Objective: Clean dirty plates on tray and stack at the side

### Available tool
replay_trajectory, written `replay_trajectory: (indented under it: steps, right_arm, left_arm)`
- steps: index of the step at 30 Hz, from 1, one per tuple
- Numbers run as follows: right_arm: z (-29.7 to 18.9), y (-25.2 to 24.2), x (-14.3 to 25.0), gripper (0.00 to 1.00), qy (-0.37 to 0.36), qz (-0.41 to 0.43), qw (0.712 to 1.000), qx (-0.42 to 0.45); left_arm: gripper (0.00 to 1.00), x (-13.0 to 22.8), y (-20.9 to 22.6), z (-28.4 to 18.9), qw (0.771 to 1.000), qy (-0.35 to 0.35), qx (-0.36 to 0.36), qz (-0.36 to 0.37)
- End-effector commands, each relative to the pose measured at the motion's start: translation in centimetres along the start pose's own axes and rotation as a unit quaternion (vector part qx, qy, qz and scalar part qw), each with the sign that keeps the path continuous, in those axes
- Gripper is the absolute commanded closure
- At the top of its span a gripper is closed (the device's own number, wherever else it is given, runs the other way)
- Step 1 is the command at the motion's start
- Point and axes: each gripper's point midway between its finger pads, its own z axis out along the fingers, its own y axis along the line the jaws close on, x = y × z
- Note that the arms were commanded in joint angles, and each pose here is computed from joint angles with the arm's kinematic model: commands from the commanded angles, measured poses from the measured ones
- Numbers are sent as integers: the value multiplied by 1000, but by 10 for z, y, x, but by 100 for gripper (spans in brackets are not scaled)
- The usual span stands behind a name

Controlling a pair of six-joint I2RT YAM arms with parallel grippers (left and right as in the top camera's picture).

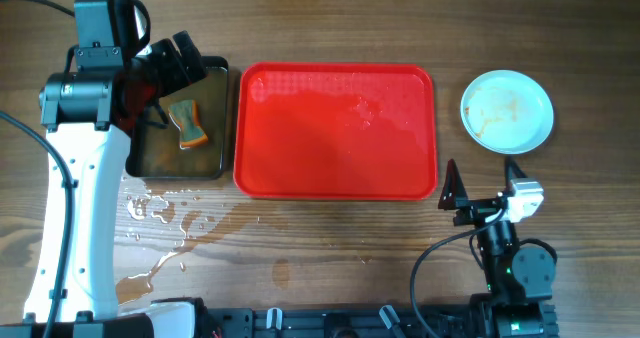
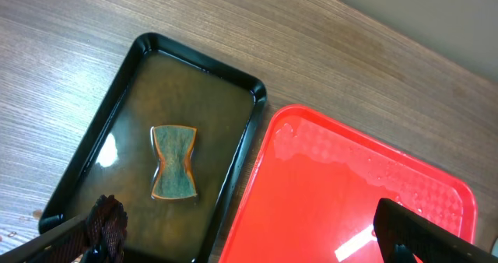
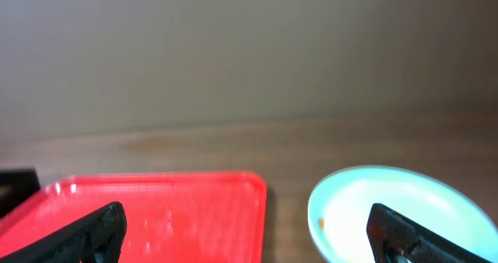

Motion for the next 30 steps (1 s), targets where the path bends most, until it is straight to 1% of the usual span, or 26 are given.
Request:
replay_trajectory:
  steps: [1, 25, 27, 30]
  right_arm:
    - [0, 3, 4, 0, 8, 6, 1000, -11]
    - [0, 3, 5, 0, 10, 6, 1000, -11]
    - [0, 3, 5, 0, 9, 6, 1000, -11]
    - [0, 3, 5, 0, 9, 6, 1000, -11]
  left_arm:
    - [0, 0, -2, 2, 1000, 2, 4, 8]
    - [0, 0, -1, 2, 1000, 2, 4, 7]
    - [0, -3, 3, -6, 1000, -10, -3, 6]
    - [0, -7, 8, -30, 997, -71, -5, 7]
